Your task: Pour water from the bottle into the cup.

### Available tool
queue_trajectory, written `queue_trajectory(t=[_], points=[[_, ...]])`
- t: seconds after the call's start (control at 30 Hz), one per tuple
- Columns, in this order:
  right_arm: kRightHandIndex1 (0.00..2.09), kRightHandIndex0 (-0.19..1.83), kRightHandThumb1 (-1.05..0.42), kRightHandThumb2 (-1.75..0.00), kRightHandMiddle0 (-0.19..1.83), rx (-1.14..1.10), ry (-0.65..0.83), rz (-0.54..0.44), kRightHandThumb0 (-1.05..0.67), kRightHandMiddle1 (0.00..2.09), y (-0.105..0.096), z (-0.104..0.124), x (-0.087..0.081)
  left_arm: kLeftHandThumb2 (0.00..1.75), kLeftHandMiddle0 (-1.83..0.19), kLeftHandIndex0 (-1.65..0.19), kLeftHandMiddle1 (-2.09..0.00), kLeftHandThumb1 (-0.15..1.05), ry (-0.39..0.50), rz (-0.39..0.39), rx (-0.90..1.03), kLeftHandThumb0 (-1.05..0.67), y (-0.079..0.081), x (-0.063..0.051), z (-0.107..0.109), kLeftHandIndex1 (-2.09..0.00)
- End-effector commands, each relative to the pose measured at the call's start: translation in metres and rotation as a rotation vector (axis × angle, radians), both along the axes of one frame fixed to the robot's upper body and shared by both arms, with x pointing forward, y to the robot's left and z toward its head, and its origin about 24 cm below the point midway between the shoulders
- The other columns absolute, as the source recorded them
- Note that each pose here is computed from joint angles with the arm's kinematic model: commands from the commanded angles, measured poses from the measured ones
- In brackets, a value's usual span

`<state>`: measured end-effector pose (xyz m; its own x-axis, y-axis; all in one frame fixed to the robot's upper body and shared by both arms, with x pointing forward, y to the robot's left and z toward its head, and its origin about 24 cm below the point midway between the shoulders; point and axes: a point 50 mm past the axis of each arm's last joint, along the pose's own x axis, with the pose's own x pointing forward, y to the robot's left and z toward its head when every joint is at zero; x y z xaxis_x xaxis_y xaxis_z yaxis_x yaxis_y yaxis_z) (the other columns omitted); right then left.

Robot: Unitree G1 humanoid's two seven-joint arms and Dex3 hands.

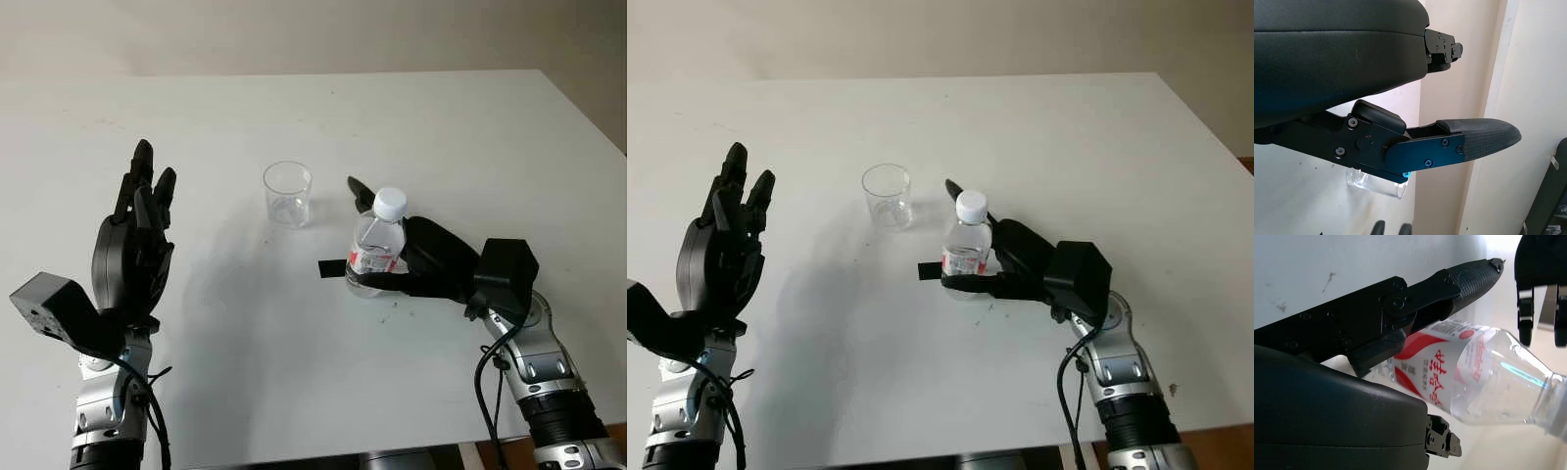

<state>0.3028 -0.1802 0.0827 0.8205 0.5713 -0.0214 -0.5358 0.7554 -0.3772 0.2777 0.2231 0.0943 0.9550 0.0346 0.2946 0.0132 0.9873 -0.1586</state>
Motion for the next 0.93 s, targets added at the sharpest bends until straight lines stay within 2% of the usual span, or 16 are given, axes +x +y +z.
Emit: queue_trajectory(t=[0.0, 0.3, 0.4, 0.53, 0.9], points=[[0.0, -0.19, -1.03, -0.07, -0.19, 0.028, -0.013, -0.037, -1.05, 0.0, -0.005, -0.002, -0.003, 0.56, 0.19, -0.03, -0.47, 1.05, -0.008, 0.001, 0.004, -0.86, 0.001, 0.0, 0.001, 0.0], [0.0, -0.19, -1.04, -0.06, -0.19, 0.199, -0.136, -0.16, -0.96, 0.0, 0.0, -0.003, -0.017, 0.55, 0.19, -0.02, -0.45, 1.05, -0.008, -0.003, 0.005, -0.86, 0.002, 0.0, 0.002, 0.0], [0.0, -0.19, -1.05, -0.08, -0.19, 0.246, -0.162, -0.162, -0.91, 0.0, 0.003, -0.005, -0.022, 0.55, 0.19, -0.03, -0.46, 1.05, -0.008, -0.002, 0.003, -0.85, 0.002, -0.001, 0.002, 0.0], [0.0, -0.19, -1.05, -0.1, -0.19, 0.277, -0.17, -0.157, -0.93, 0.0, 0.006, -0.006, -0.028, 0.57, 0.19, -0.03, -0.45, 1.05, -0.007, -0.001, 0.007, -0.85, 0.002, -0.002, 0.003, 0.0], [0.0, -0.19, -1.05, -0.08, -0.19, 0.343, -0.189, -0.162, -0.88, 0.0, -0.003, -0.004, -0.042, 0.56, 0.19, -0.03, -0.45, 1.05, -0.002, -0.004, 0.007, -0.85, 0.003, -0.001, 0.002, 0.0]])
